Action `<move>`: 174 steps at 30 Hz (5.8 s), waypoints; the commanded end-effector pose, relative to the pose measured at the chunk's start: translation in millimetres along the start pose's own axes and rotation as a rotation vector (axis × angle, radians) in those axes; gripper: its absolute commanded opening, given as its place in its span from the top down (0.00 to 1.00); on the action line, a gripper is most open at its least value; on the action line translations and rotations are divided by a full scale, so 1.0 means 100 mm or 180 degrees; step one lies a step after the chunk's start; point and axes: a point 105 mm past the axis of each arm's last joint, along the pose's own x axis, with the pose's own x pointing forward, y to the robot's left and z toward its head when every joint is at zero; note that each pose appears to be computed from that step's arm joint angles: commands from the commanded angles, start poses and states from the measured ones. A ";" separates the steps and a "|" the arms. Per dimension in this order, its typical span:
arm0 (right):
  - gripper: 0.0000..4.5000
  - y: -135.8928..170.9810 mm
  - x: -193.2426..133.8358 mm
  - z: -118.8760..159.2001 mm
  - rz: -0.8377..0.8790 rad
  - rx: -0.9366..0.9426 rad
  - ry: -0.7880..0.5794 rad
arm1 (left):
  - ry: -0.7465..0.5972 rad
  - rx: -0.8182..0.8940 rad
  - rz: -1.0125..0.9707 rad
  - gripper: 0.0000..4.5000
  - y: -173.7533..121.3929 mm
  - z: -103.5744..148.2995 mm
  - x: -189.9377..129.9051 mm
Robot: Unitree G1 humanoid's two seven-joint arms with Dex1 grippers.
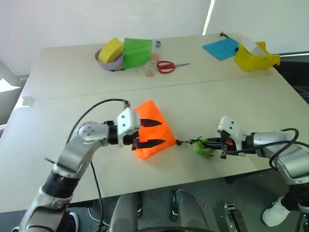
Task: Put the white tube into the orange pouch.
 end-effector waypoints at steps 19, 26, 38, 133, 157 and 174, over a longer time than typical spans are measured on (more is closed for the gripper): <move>1.00 -0.06 0.06 0.01 -0.0118 -0.0168 -0.0054 | 0.1226 -0.0160 -0.0538 0.36 0.03 -0.07 0.62; 1.00 -0.05 0.05 0.01 -0.0136 -0.0185 -0.0046 | 0.1358 -0.0339 -0.0414 0.36 0.04 -0.16 0.67; 1.00 -0.01 -0.03 -0.05 -0.0136 -0.0188 0.0020 | 0.1374 -0.0683 -0.0216 0.36 0.05 -0.27 0.69; 1.00 -0.01 0.07 0.04 -0.0277 -0.0277 -0.0085 | 0.1131 -0.0575 0.0136 0.28 0.25 -0.23 0.64; 1.00 0.00 0.10 0.06 -0.0282 -0.0286 -0.0114 | 0.1120 -0.0401 0.0001 0.28 0.22 -0.30 0.80; 1.00 0.01 0.10 0.05 -0.0291 -0.0285 -0.0116 | 0.1195 -0.0373 0.0042 0.28 0.26 -0.37 0.81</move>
